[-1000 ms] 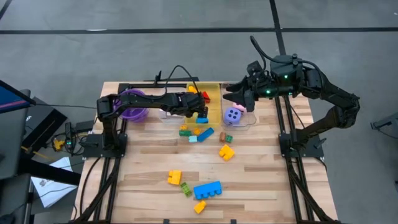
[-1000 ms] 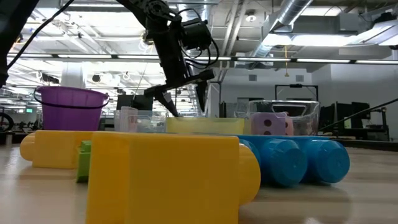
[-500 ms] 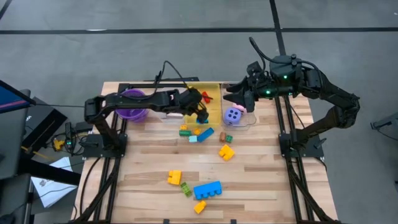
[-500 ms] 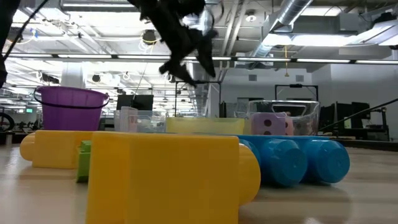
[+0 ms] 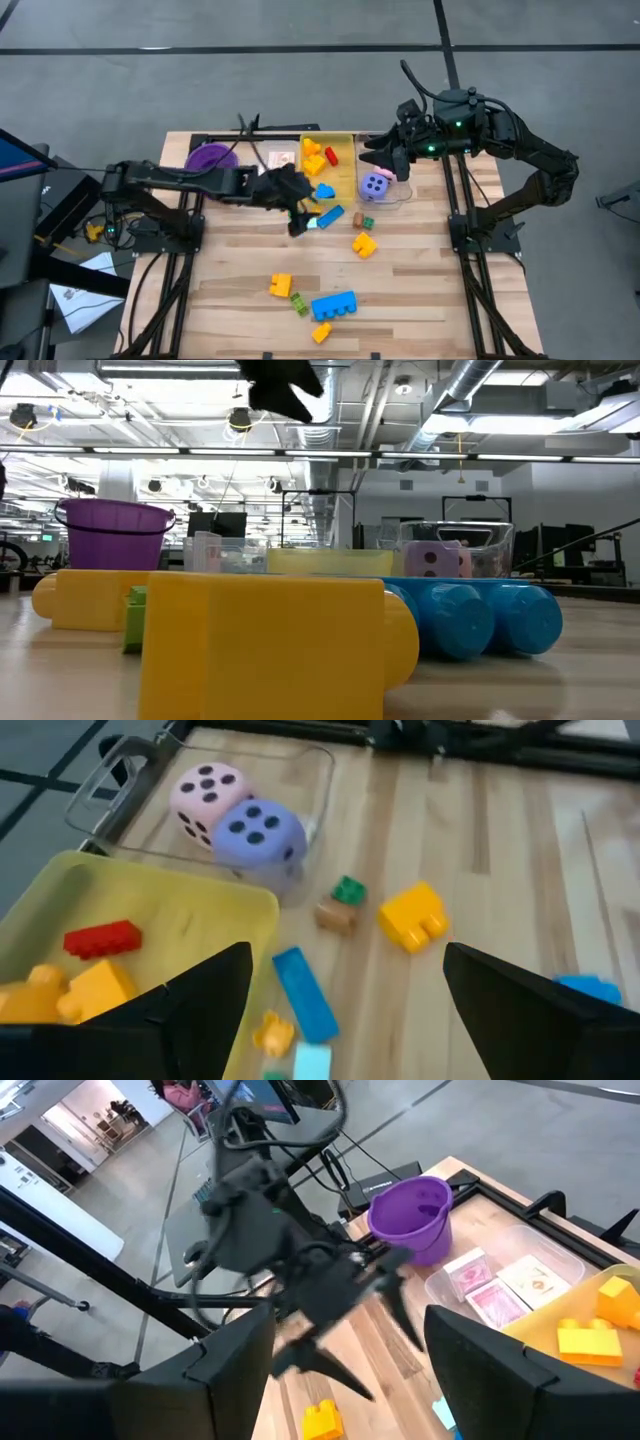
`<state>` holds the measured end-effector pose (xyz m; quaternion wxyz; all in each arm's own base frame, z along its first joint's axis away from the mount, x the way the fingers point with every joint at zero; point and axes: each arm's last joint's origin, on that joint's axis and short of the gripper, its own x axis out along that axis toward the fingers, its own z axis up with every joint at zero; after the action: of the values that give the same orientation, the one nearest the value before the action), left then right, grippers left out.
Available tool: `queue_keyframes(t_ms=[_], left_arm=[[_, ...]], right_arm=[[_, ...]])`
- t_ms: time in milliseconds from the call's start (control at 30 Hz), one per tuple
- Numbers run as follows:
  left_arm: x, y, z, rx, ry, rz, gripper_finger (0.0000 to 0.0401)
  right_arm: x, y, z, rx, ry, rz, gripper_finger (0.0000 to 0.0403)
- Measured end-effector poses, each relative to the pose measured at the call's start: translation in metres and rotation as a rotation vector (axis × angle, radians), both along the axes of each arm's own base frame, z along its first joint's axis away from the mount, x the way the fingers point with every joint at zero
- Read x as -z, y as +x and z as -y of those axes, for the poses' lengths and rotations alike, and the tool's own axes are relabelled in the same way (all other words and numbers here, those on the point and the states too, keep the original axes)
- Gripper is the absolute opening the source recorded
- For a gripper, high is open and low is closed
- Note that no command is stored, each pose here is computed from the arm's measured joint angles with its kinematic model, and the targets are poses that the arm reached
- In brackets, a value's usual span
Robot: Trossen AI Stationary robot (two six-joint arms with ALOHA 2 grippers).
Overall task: Pick & Place Toys
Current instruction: Put the blue gamepiece into the yellow bin
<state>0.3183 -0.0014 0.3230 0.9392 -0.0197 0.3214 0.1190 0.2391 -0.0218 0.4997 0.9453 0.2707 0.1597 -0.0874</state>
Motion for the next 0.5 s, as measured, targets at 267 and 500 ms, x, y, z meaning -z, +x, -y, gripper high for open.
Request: queue_keyframes(t_ms=[267, 500], left_arm=[[-0.006, -0.026, 0.034, 0.062, 0.025, -0.086, 0.0364], [-0.007, -0.036, 0.066, 0.177, 0.032, -0.101, 0.0375]], right_arm=[[0.0, 0.0, 0.0, 0.003, 0.009, -0.001, 0.025], [0.0, 0.0, 0.0, 0.011, 0.018, -0.003, 0.025]])
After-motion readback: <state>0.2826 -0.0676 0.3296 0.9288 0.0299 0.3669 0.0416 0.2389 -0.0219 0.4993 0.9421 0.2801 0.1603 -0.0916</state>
